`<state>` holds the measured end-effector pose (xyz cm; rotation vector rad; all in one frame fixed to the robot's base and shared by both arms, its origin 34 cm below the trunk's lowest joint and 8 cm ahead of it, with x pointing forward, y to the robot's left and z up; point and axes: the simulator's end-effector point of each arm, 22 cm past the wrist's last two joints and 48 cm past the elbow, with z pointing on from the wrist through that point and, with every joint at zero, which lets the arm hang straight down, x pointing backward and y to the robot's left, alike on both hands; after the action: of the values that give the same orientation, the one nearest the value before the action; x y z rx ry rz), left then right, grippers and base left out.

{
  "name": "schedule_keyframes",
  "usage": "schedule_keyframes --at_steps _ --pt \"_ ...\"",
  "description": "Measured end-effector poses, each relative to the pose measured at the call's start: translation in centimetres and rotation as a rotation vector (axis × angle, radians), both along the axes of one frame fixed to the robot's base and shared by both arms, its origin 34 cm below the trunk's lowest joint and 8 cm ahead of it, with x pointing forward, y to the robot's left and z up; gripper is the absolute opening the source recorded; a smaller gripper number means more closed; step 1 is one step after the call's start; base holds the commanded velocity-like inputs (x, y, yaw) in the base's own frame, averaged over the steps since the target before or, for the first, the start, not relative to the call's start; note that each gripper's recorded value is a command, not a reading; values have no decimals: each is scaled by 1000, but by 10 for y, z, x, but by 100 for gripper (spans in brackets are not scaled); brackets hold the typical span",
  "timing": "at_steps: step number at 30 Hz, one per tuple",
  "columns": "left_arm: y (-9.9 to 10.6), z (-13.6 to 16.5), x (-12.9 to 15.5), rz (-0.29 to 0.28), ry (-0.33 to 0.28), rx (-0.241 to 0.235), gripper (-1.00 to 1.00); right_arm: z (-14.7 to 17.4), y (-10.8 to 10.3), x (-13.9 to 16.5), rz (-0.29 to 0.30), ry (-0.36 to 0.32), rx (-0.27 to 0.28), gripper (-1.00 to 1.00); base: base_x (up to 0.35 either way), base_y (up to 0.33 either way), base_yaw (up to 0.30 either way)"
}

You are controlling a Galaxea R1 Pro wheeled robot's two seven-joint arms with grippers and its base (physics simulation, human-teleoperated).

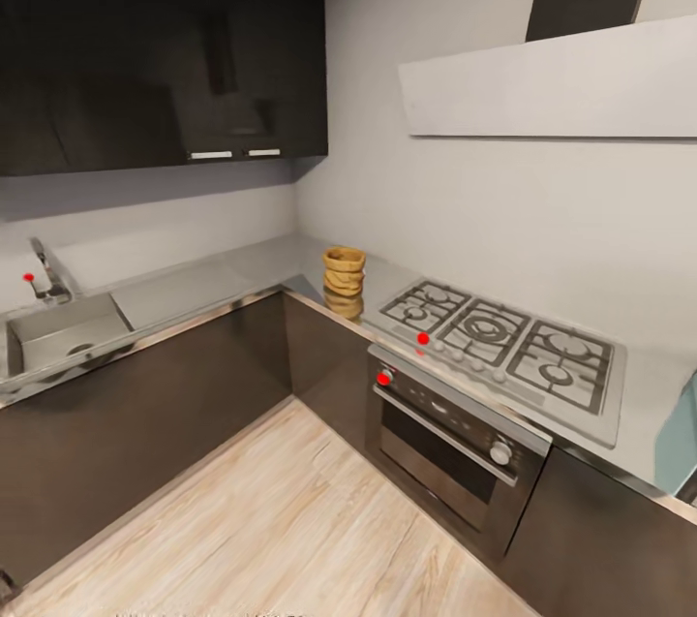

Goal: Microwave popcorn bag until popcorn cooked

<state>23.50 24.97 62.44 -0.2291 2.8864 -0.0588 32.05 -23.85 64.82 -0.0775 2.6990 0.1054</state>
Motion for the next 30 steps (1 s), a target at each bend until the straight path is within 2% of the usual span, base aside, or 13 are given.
schedule_keyframes --at_steps 17,30 --pt "5 -1 -7 9 10 6 100 -1 -3 -3 -7 4 -20 100 0 0 277" --pt "5 -1 -8 9 15 7 100 -1 0 -3 14 4 -24 100 0 0 279"
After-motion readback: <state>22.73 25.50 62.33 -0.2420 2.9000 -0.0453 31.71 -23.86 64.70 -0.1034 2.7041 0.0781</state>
